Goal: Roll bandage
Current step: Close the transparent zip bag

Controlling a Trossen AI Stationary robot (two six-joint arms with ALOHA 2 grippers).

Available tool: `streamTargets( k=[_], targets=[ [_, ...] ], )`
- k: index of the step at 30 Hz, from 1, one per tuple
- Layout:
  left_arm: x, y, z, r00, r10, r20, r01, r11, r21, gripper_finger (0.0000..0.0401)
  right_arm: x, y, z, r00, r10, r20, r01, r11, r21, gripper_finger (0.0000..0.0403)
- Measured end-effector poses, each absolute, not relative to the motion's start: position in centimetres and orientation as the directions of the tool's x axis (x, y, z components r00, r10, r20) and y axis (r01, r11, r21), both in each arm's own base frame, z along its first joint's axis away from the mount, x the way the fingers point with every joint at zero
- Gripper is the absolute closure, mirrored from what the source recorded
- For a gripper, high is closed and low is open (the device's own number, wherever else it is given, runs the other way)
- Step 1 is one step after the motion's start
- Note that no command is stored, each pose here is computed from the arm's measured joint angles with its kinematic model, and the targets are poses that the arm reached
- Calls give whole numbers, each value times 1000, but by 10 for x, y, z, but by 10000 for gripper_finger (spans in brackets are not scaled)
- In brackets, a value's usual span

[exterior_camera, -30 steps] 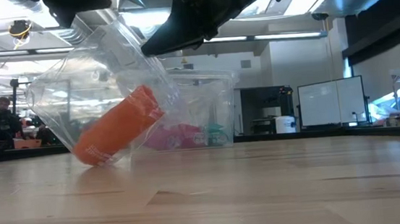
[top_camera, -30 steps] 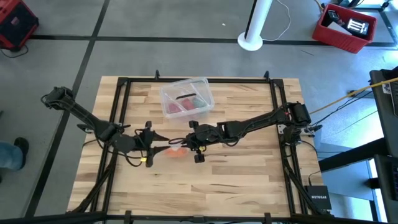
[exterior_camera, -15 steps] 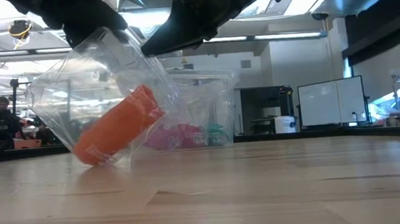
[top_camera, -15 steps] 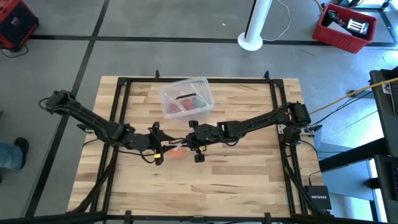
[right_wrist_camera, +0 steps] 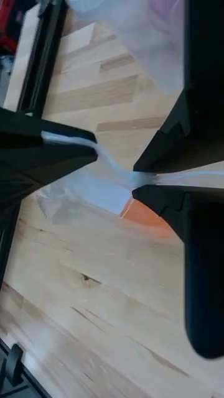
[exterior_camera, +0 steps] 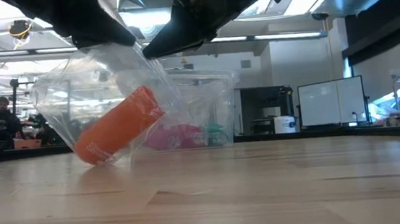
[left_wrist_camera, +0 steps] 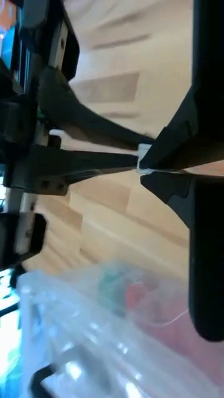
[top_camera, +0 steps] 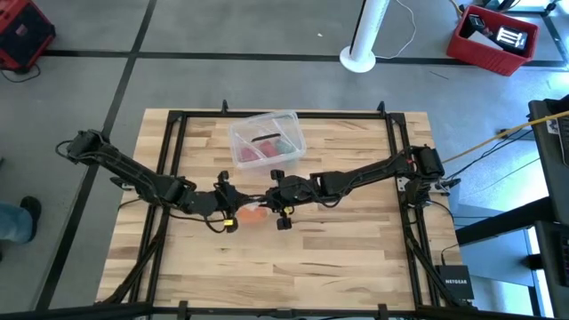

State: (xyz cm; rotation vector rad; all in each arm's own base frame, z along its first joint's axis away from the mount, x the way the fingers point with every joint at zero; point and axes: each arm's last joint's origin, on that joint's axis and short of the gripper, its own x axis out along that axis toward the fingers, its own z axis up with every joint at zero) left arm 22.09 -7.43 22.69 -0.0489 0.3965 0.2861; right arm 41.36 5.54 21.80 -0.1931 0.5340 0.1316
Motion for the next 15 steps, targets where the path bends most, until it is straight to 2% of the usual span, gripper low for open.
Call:
streamTargets(
  k=[6,15],
  targets=[
    [228,-77,226,891,289,-349,-277,957,86,400,413,56,217,844,71,-531,-150,983,-107,363],
    [221,-80,235,897,322,-303,-306,947,99,401,408,55,210,790,59,-611,-133,988,-77,363]
  ],
)
